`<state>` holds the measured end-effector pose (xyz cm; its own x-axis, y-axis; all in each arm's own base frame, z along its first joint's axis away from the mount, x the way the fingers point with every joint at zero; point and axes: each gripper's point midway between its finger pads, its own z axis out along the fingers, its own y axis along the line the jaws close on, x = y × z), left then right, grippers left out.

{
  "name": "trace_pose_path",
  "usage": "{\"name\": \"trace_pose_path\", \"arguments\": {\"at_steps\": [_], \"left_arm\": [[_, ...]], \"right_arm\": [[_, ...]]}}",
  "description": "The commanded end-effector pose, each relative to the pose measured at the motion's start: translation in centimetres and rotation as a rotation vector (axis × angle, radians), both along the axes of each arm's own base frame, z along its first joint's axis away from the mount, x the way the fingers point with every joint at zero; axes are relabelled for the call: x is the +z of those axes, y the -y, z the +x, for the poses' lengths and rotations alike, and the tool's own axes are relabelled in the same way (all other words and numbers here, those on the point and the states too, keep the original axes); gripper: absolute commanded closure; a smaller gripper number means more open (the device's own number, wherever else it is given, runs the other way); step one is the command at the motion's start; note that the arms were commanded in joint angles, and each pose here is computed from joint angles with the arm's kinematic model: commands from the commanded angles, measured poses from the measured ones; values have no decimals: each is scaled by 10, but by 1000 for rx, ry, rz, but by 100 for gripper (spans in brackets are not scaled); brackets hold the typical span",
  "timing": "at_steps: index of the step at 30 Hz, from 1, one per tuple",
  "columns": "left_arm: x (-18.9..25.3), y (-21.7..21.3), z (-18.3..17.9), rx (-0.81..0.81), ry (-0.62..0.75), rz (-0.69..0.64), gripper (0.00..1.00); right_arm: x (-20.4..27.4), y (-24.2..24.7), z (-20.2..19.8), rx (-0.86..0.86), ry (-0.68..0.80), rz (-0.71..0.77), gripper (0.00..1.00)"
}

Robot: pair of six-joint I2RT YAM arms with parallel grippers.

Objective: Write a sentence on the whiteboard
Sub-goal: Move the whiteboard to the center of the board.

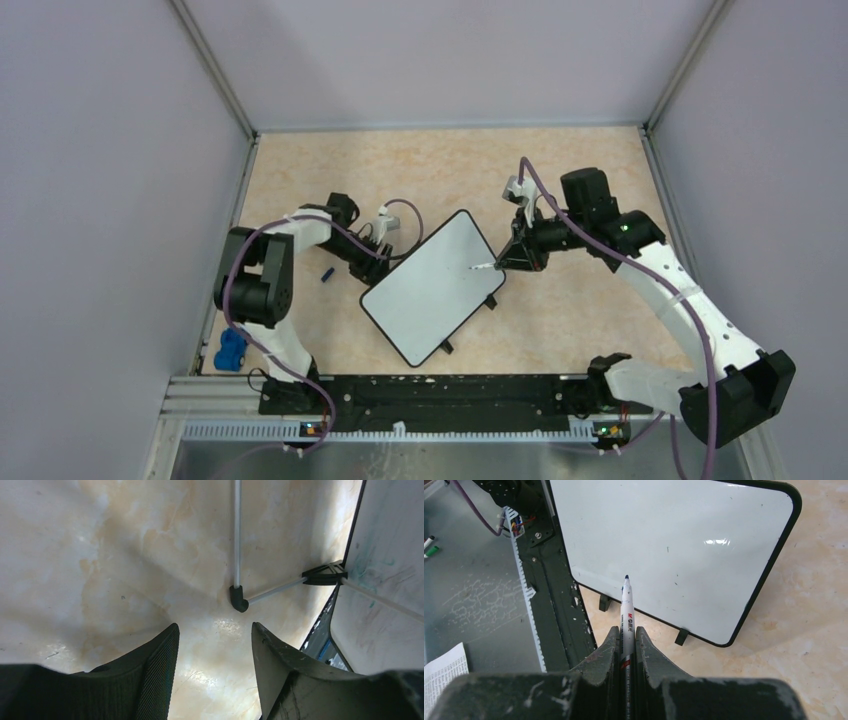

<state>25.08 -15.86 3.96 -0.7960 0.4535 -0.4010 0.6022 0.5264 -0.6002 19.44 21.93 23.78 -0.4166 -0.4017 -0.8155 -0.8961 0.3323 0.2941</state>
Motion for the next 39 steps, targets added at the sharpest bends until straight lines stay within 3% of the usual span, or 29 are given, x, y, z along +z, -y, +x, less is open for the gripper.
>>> {"name": "trace_pose_path", "arguments": {"at_steps": [1,8,20,25,31,34,39], "left_arm": [[-2,-7,1,-76,22,45,40],[16,6,-17,-158,-37,-106,45],[13,20,-30,-229,-68,-105,53],[11,32,-28,-229,-80,-137,65],[4,32,-25,-224,-39,-84,65],[15,26,-5,-146,7,-84,66],[68,-22,81,109,211,-74,61]], "right_arm": [[10,0,-2,13,57,9,100],[7,0,-1,7,47,6,100],[4,-1,1,3,33,1,100],[3,-1,1,1,28,1,100],[3,0,2,-3,33,-6,100],[3,-1,1,-2,27,-4,100],[11,0,5,-22,49,-1,100]]}}
